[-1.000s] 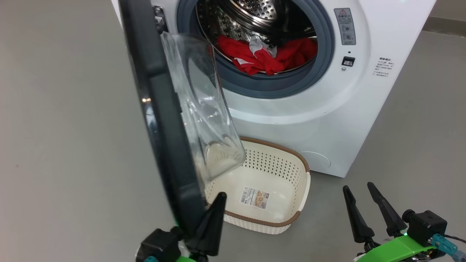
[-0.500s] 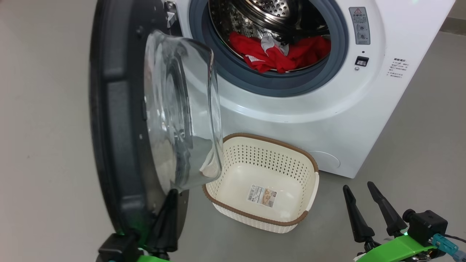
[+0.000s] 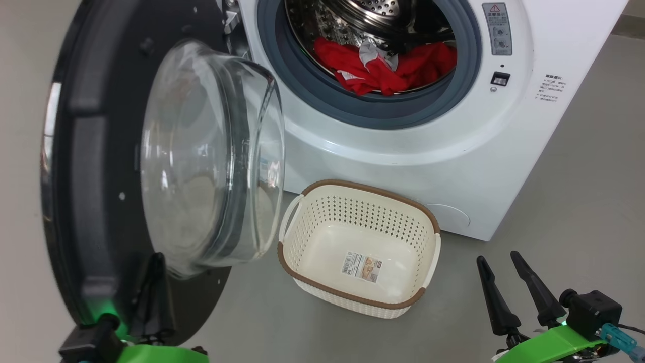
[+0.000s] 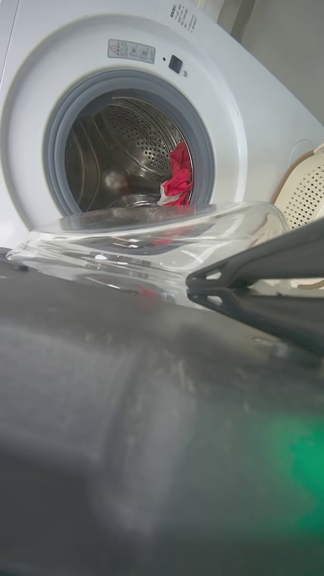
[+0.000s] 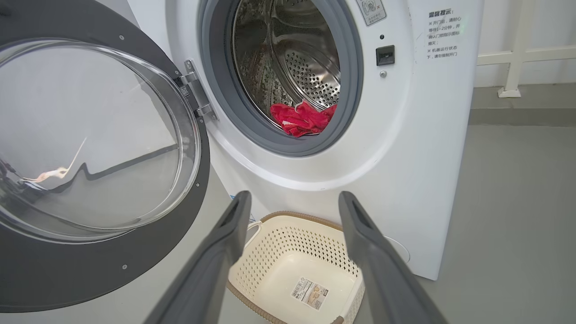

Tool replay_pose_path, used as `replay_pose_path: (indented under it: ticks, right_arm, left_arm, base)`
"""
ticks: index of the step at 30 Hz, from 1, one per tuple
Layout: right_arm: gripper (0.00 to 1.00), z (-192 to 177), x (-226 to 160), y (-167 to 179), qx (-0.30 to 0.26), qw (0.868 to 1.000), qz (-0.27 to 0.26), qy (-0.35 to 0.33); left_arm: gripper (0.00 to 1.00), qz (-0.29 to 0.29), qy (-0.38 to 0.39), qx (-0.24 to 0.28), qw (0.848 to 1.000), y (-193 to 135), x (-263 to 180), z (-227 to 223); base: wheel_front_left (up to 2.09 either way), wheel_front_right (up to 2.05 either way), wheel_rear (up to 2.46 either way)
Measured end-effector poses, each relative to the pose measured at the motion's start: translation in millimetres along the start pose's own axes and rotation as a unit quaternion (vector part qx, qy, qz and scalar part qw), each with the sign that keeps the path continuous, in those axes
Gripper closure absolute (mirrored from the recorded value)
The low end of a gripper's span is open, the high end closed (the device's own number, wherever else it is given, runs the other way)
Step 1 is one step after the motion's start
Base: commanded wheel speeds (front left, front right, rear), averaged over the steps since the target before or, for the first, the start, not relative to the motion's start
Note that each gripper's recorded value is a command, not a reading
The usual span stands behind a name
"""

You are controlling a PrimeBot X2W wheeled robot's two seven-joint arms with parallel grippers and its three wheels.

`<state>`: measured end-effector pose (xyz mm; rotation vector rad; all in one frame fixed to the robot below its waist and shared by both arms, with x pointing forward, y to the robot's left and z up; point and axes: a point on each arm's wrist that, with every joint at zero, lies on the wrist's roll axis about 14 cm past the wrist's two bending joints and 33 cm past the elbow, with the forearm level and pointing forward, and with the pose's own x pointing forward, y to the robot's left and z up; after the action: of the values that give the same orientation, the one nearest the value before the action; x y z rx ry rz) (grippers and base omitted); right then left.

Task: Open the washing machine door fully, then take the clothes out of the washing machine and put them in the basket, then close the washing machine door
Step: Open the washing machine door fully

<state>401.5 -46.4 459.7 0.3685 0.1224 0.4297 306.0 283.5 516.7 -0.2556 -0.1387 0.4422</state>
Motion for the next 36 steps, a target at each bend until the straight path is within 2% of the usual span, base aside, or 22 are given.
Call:
replay_pose_path:
  ticks: [12, 27, 36]
  right_arm:
    - [0.0, -6.0, 0.8, -11.7, -0.001, 1.0, -0.01, 0.009]
    - [0.0, -6.4, 7.2, -31.9, -0.004, 1.0, -0.025, 0.009]
    - [0.0, -4.6, 7.8, -35.7, -0.005, 1.0, -0.029, 0.007]
  left_arm:
    - [1.0, 0.062, -0.03, 0.027, 0.997, 42.3, 20.8, 18.1]
    - [1.0, 0.137, -0.032, 0.05, 0.989, 92.5, 46.0, 19.3]
    - [1.0, 0.156, -0.037, 0.061, 0.985, 109.8, 60.7, 26.0]
  base:
    - [0.0, 0.0, 0.0]
    - [0.0, 0.0, 0.0]
    - [0.0, 0.0, 0.0]
